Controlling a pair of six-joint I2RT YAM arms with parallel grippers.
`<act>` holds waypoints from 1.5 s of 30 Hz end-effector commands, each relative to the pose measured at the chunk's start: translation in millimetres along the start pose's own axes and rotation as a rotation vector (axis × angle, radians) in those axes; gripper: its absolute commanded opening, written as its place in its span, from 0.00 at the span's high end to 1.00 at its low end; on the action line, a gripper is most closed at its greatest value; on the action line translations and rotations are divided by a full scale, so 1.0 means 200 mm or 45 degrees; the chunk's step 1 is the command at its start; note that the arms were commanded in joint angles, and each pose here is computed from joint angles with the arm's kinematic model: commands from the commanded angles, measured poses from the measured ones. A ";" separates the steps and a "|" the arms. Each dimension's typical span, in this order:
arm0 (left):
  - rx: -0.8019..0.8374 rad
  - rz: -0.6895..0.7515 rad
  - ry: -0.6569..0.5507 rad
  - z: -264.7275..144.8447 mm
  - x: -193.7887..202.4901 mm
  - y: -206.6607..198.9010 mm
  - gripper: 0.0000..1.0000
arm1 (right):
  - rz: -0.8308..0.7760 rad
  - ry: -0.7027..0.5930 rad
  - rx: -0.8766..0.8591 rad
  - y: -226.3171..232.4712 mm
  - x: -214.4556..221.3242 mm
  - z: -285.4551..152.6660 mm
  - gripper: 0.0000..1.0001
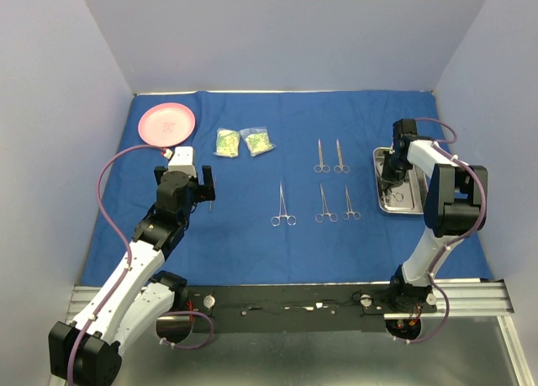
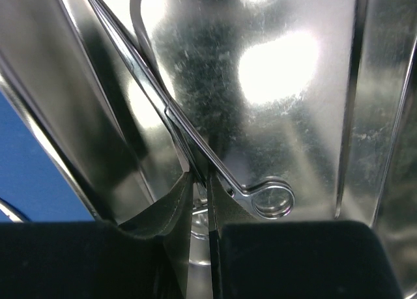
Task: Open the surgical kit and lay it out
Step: Pick up the medical item from the container, then place the medical item in the surgical kit.
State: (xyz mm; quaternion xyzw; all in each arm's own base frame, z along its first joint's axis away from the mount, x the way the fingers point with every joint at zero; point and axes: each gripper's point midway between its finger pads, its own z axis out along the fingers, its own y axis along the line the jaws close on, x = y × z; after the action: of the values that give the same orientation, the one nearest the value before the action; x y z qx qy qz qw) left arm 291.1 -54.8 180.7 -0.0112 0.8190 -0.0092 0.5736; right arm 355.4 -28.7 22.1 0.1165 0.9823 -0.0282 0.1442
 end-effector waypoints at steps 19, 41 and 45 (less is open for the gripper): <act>0.000 -0.005 -0.039 -0.01 -0.04 0.00 0.02 | 0.029 -0.225 0.222 -0.16 -0.12 -0.24 0.99; -0.016 -0.009 -0.030 0.00 -0.03 0.01 0.02 | -0.027 -0.264 -0.372 0.92 0.16 -0.63 0.99; -0.068 -0.014 -0.024 -0.01 -0.03 0.04 0.02 | -0.066 -0.177 -0.534 1.31 0.31 -0.65 0.99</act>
State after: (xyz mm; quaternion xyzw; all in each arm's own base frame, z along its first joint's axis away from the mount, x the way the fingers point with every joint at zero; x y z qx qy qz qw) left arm 291.1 -53.8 181.1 -0.0133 0.8186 -0.0074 0.5742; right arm 329.5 172.4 120.6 0.0289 0.9619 0.0812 0.2593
